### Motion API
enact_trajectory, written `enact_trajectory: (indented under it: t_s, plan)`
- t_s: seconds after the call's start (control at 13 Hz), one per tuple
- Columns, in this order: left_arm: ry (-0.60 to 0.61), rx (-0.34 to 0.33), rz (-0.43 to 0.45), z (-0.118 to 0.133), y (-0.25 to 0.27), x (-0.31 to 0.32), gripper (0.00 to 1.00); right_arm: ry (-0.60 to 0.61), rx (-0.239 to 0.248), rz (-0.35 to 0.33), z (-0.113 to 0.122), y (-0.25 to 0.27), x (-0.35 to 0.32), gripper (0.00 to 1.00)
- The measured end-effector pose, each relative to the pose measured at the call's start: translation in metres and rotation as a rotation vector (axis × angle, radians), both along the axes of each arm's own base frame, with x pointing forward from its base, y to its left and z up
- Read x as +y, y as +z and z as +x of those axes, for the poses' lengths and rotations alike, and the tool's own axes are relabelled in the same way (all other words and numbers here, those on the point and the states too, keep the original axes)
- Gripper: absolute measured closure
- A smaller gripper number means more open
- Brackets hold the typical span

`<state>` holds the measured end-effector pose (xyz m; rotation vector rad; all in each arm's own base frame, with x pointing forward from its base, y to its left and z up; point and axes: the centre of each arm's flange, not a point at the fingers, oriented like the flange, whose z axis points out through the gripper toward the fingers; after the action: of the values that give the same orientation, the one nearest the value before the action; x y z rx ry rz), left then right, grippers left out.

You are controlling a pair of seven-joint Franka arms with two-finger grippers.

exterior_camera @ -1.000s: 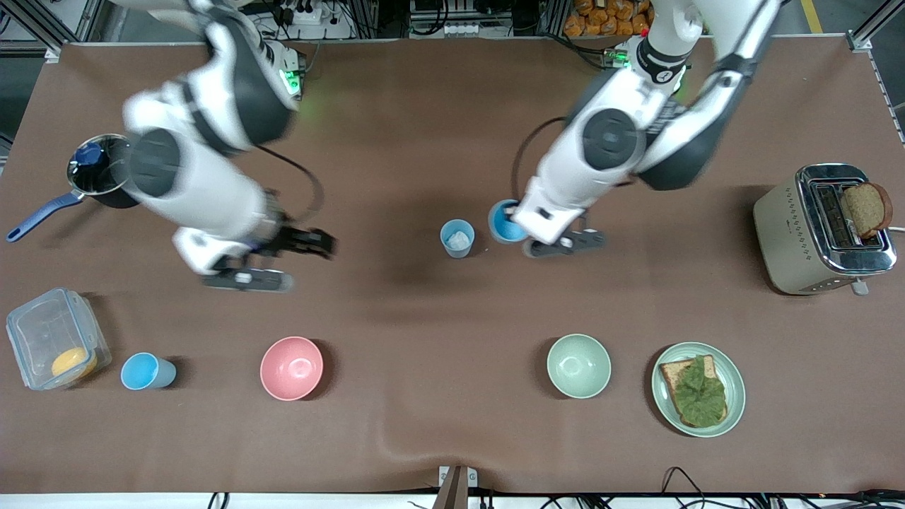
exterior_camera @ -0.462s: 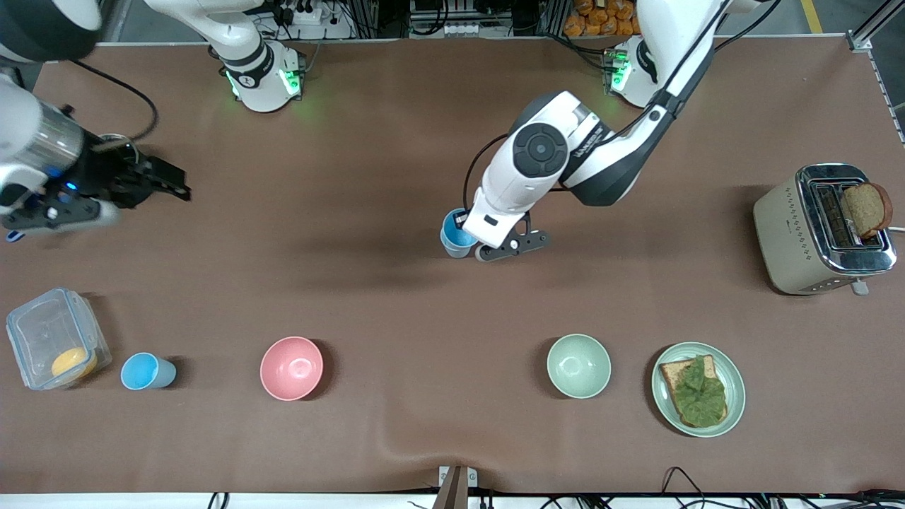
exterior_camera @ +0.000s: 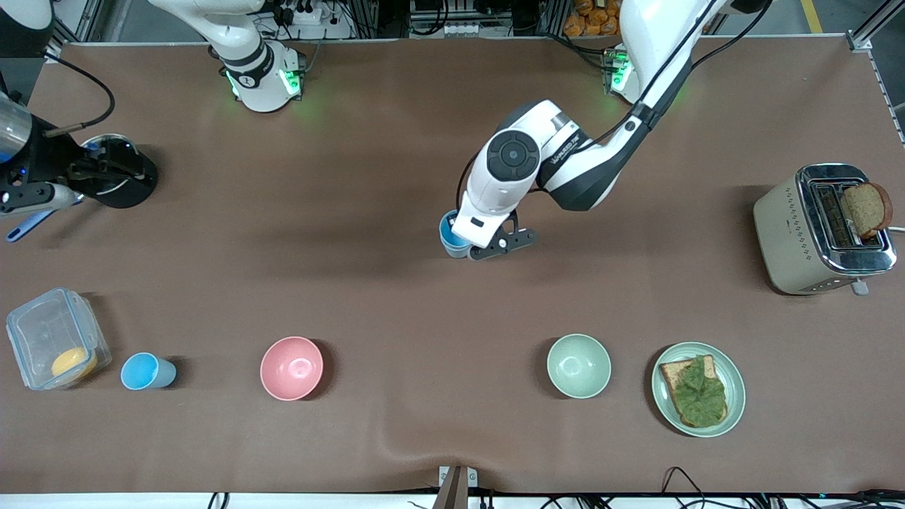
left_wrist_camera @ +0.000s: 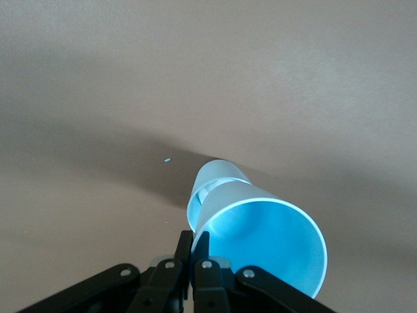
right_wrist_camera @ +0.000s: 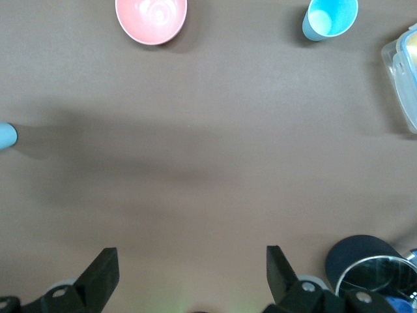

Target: Stack blue cups with both arms

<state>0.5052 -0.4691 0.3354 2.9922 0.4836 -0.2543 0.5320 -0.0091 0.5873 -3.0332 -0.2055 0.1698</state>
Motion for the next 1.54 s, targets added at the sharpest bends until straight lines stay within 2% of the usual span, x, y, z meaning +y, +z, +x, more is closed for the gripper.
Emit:
enact_trajectory:
  t_s: [0.23, 0.38, 0.69, 0.85, 0.92, 1.08, 1.23, 1.38, 1.54]
  plan:
    - [-0.008, 0.021, 0.016, -0.004, -0.016, 0.0, 0.96, 0.016, 0.03, -0.047, -0.032, 0.031, 0.001, 0.0]
    - [-0.025, 0.02, 0.035, -0.008, -0.026, -0.005, 0.96, 0.017, 0.022, -0.081, -0.045, 0.047, -0.001, 0.0]
    - [-0.03, 0.029, 0.047, -0.014, -0.036, -0.01, 0.96, 0.018, 0.029, -0.089, -0.044, 0.044, -0.002, 0.0]
    - [-0.04, 0.021, 0.062, -0.013, -0.042, -0.009, 0.91, 0.018, 0.032, -0.091, -0.04, 0.04, -0.002, 0.0]
    - [-0.041, 0.018, 0.066, -0.012, -0.043, -0.008, 0.83, 0.018, 0.03, -0.092, -0.038, 0.039, -0.002, 0.0]
    - [-0.04, 0.004, 0.06, -0.009, -0.038, -0.008, 0.61, 0.02, 0.029, -0.095, -0.036, 0.037, -0.002, 0.0]
    - [-0.023, -0.035, 0.04, 0.004, -0.017, -0.004, 0.39, 0.025, 0.028, -0.096, -0.034, 0.035, 0.0, 0.0]
    - [0.022, -0.119, 0.019, 0.029, 0.033, 0.02, 0.17, 0.028, 0.026, -0.096, -0.033, 0.034, 0.001, 0.0]
    - [0.085, -0.202, 0.005, 0.051, 0.088, 0.057, 0.0, 0.028, 0.012, -0.097, -0.031, 0.035, 0.002, 0.0]
